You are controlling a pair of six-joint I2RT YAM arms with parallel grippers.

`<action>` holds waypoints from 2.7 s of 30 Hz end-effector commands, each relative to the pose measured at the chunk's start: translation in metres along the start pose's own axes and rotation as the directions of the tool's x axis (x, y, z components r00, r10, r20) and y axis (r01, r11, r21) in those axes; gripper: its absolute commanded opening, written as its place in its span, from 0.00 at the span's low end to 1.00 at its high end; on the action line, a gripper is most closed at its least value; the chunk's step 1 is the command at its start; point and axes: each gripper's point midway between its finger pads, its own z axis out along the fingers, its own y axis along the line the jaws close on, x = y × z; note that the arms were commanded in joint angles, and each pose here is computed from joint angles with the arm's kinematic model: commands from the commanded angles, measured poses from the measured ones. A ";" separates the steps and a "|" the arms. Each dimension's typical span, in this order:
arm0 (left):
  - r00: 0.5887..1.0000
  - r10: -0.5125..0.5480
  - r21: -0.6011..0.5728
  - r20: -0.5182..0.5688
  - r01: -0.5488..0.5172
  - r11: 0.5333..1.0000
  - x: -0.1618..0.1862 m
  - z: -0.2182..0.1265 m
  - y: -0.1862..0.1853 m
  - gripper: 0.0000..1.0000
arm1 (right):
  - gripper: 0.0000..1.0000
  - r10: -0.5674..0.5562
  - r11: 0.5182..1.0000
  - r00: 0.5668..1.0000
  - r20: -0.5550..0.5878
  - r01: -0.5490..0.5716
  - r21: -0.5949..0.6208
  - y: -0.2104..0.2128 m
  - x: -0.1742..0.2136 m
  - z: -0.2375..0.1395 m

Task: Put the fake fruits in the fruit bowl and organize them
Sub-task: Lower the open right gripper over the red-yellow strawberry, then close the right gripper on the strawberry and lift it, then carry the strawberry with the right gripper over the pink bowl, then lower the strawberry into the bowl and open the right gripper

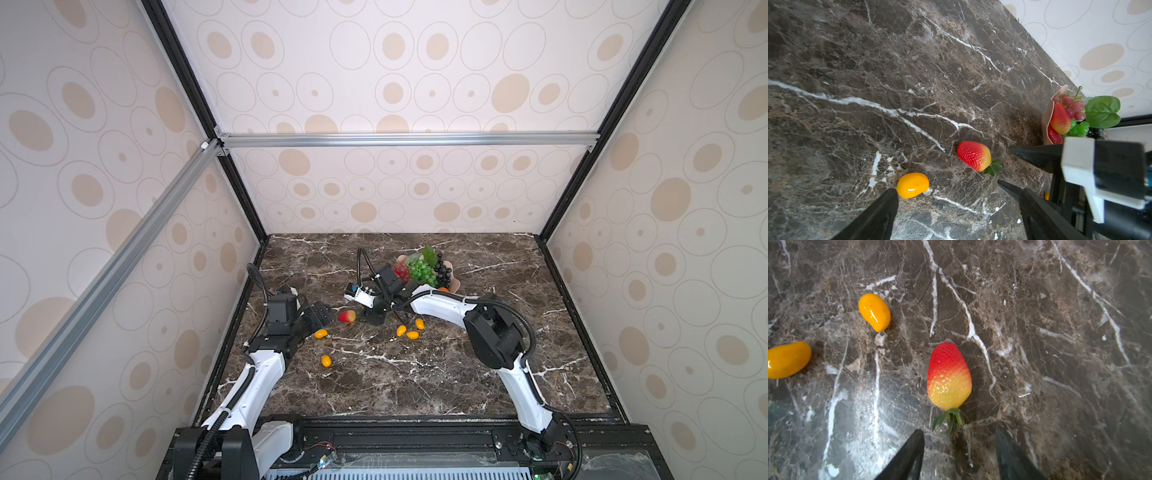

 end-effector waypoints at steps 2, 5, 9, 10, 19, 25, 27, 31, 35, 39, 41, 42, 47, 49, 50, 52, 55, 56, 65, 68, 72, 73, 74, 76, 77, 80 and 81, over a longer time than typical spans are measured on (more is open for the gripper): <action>1.000 0.010 0.007 -0.007 -0.010 1.000 0.001 -0.002 0.003 0.92 | 0.56 -0.025 0.998 0.999 -0.042 0.022 -0.061 0.011 0.005 0.011; 1.000 0.008 0.007 -0.006 -0.008 1.000 0.000 -0.002 0.005 0.92 | 0.55 -0.025 0.997 0.999 -0.048 0.021 -0.074 0.012 0.004 0.016; 1.000 0.004 0.003 -0.009 -0.004 1.000 0.001 -0.002 0.008 0.92 | 0.50 -0.024 0.996 0.998 -0.058 0.019 -0.081 0.012 0.003 0.022; 1.000 0.003 0.003 -0.010 -0.003 1.000 0.001 -0.001 0.008 0.92 | 0.49 -0.025 0.996 0.998 -0.060 0.020 -0.083 0.011 0.002 0.022; 1.000 -0.001 0.007 -0.008 0.001 1.000 0.000 -0.001 0.010 0.93 | 0.30 -0.030 0.996 0.996 -0.083 0.023 -0.088 0.011 0.004 0.025; 1.000 -0.002 0.011 -0.009 0.002 1.000 0.001 0.000 0.010 0.93 | 0.19 -0.032 0.996 0.996 -0.088 0.025 -0.082 0.010 0.004 0.024; 1.000 -0.003 0.012 -0.007 0.003 1.000 0.001 -0.001 0.010 0.93 | 0.17 -0.033 0.996 0.996 -0.087 0.026 -0.080 0.009 0.003 0.022; 1.000 -0.006 0.012 -0.006 0.006 1.000 0.001 -0.001 0.011 0.93 | 0.12 -0.040 0.996 0.996 -0.081 0.034 -0.078 0.010 0.000 0.019; 1.000 -0.004 0.015 0.002 0.004 1.000 0.000 -0.003 0.010 0.93 | 0.08 -0.045 0.997 0.996 -0.074 0.041 -0.065 0.007 -0.004 0.014; 1.000 0.011 0.033 0.017 -0.011 0.999 -0.003 -0.007 0.005 0.93 | 0.01 -0.060 0.998 0.997 -0.052 0.057 -0.040 0.004 -0.015 0.003; 0.999 0.034 0.058 0.033 -0.036 0.998 -0.007 -0.011 -0.001 0.93 | 0.00 -0.075 0.997 0.996 -0.038 0.074 -0.022 0.002 -0.020 -0.006; 0.998 0.047 0.068 0.049 -0.051 0.996 -0.010 -0.013 -0.004 0.94 | 0.00 -0.084 0.996 0.996 -0.027 0.084 -0.009 0.001 -0.023 -0.012; 0.991 0.068 0.163 0.117 -0.087 0.983 -0.019 -0.024 -0.024 0.97 | 0.00 -0.110 0.993 0.994 0.029 0.108 0.049 -0.008 -0.034 -0.053; 0.990 0.073 0.188 0.118 -0.094 0.978 -0.019 -0.023 -0.031 0.97 | 0.00 -0.111 0.991 0.993 0.047 0.107 0.085 -0.017 -0.033 -0.074; 0.990 0.077 0.194 0.118 -0.099 0.976 -0.019 -0.022 -0.035 0.97 | 0.00 -0.111 0.990 0.992 0.053 0.106 0.097 -0.021 -0.031 -0.083; 0.990 0.088 0.203 0.107 -0.108 0.973 -0.016 -0.018 -0.043 0.97 | 0.00 -0.108 0.987 0.992 0.065 0.099 0.127 -0.031 -0.026 -0.103; 0.988 0.122 0.224 0.093 -0.140 0.964 -0.011 -0.011 -0.059 0.98 | 0.00 -0.091 0.982 0.993 0.068 0.078 0.171 -0.049 -0.011 -0.128; 0.987 0.136 0.233 0.088 -0.153 0.960 -0.008 -0.009 -0.067 0.98 | 0.00 -0.084 0.981 0.994 0.069 0.070 0.183 -0.055 -0.007 -0.135; 0.973 0.223 0.333 0.056 -0.228 0.915 0.013 0.009 -0.130 0.98 | 0.00 -0.007 0.968 0.998 0.059 -0.008 0.249 -0.101 0.041 -0.174; 0.971 0.237 0.350 0.037 -0.235 0.907 0.021 0.014 -0.139 0.98 | 0.00 0.001 0.973 1.000 0.030 -0.008 0.229 -0.103 0.052 -0.171; 0.970 0.243 0.357 0.022 -0.235 0.904 0.028 0.017 -0.143 0.98 | 0.00 0.004 0.979 1.000 -0.015 -0.001 0.204 -0.104 0.064 -0.165; 0.970 0.243 0.359 0.021 -0.234 0.904 0.029 0.017 -0.144 0.98 | 0.00 0.008 0.979 1.000 -0.021 -0.003 0.206 -0.106 0.066 -0.164; 0.970 0.243 0.358 0.018 -0.233 0.904 0.030 0.017 -0.143 0.98 | 0.00 0.008 0.979 1.000 -0.027 -0.002 0.205 -0.107 0.067 -0.163; 0.969 0.246 0.359 0.015 -0.234 0.904 0.032 0.017 -0.143 0.98 | 0.00 0.015 0.978 0.999 -0.044 -0.005 0.209 -0.111 0.071 -0.159; 0.969 0.246 0.358 0.012 -0.234 0.904 0.033 0.017 -0.143 0.98 | 0.00 0.017 0.978 0.999 -0.050 -0.007 0.209 -0.112 0.073 -0.157; 0.968 0.249 0.353 0.007 -0.236 0.905 0.035 0.018 -0.141 0.98 | 0.00 0.025 0.973 0.997 -0.067 -0.009 0.230 -0.120 0.077 -0.154; 0.968 0.249 0.354 0.007 -0.236 0.905 0.034 0.017 -0.142 0.98 | 0.00 0.027 0.971 0.997 -0.074 -0.009 0.237 -0.122 0.079 -0.153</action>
